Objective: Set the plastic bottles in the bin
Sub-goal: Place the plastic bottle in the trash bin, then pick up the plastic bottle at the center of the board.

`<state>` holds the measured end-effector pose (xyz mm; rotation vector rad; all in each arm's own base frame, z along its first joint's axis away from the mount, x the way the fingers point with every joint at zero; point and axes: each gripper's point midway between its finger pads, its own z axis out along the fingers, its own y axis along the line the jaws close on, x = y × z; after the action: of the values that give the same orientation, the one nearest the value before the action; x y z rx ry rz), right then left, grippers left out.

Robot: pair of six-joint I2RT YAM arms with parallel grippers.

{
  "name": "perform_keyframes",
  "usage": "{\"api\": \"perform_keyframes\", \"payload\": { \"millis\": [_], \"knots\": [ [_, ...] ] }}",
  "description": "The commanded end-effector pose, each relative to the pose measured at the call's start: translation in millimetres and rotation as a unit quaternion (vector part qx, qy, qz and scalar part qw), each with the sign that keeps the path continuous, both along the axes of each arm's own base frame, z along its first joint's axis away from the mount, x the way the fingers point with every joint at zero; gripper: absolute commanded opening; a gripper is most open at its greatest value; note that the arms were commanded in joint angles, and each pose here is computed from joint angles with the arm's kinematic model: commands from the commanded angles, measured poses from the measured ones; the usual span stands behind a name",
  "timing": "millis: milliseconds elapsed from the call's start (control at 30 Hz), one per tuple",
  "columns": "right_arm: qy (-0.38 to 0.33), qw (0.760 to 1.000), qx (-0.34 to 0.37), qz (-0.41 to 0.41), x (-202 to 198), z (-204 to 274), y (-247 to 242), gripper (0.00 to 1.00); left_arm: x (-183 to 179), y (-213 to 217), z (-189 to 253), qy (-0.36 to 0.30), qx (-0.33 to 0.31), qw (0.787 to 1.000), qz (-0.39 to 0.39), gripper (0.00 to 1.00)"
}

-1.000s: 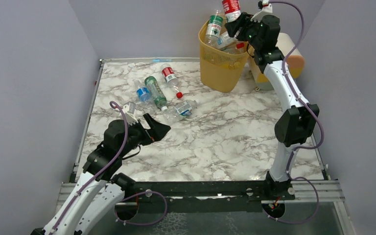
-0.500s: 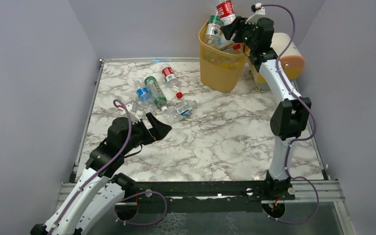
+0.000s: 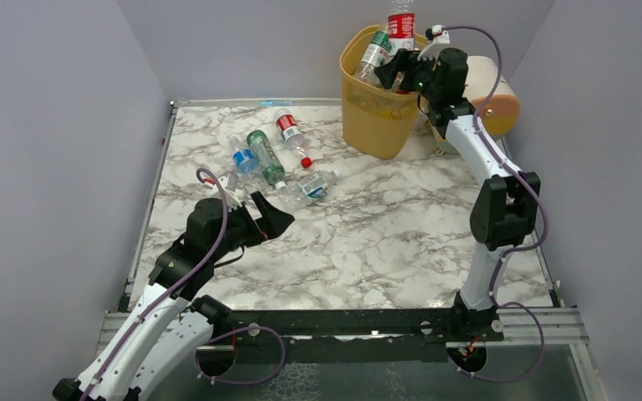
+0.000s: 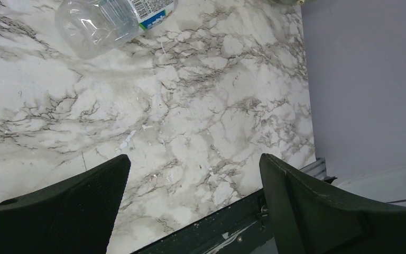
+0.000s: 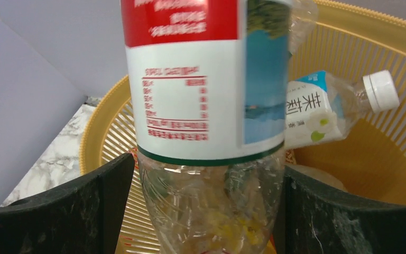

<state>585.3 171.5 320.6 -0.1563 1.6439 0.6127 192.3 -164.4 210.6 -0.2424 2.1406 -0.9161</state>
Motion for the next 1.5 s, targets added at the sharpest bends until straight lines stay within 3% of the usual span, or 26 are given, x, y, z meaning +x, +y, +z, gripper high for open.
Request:
{"api": "perform_keyframes", "payload": {
  "millis": [0,567,833,1467],
  "knots": [
    [-0.072,0.997,0.006,0.0,-22.9,60.5,-3.0,0.88,1.1,-5.6,8.9,-0.017,-0.006,1.0,-0.016,0.99],
    [-0.083,0.995,0.021,-0.055,-39.7,118.9,-23.6,0.9,8.3,-8.5,2.0,-0.013,0.001,1.0,-0.015,0.99],
    [-0.078,0.995,0.049,-0.036,-81.7,136.2,-23.0,0.91,25.2,-12.7,-8.5,-0.006,0.026,1.0,-0.012,0.99],
    [0.046,0.995,0.082,0.044,-184.7,55.1,-9.6,0.91,109.4,-6.2,-54.6,0.012,0.213,0.977,0.017,0.99]
  ]
}}
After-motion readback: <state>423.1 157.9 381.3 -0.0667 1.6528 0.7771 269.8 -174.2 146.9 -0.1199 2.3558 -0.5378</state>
